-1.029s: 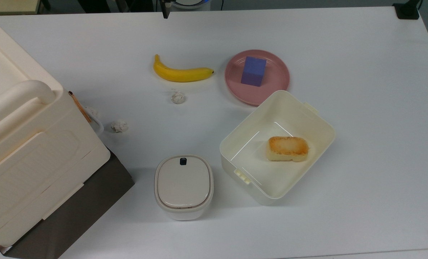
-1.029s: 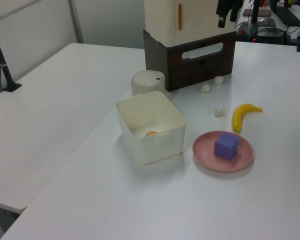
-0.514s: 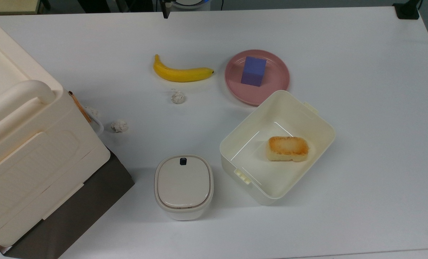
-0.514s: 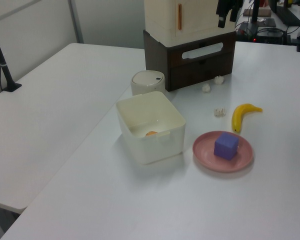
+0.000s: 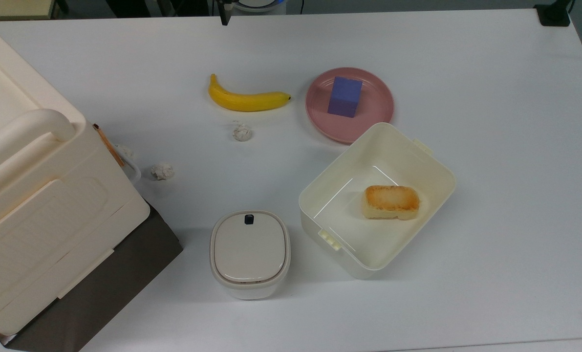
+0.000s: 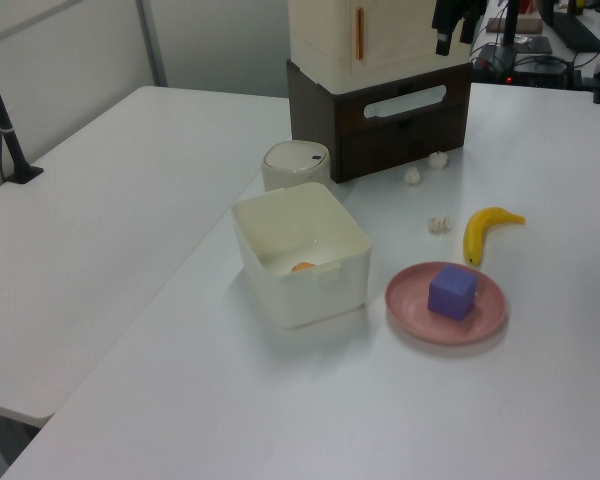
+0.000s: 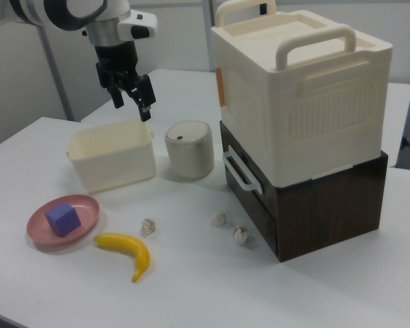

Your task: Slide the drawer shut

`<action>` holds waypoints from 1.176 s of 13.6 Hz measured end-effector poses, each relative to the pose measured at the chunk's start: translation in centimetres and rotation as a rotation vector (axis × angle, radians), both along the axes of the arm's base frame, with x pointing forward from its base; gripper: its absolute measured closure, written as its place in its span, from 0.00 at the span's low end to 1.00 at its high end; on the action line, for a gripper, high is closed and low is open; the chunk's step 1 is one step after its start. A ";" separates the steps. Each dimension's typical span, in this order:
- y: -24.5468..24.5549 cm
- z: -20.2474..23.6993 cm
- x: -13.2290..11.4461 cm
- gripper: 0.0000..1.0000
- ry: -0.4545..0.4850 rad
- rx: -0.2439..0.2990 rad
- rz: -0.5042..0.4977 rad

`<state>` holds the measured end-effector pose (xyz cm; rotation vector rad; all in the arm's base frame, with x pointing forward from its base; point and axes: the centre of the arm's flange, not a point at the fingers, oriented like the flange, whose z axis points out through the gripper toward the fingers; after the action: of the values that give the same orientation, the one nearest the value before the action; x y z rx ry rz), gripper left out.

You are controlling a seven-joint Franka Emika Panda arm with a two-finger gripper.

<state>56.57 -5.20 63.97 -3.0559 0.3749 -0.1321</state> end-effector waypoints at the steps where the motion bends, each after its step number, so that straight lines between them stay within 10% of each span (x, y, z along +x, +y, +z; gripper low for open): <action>1: -0.1 0.0 0.0 0.00 0.000 0.001 -0.008; 16: -1.0 0.1 -0.1 0.00 -0.002 0.000 -0.026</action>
<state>56.43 -6.23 64.10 -3.0511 0.4141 -0.1363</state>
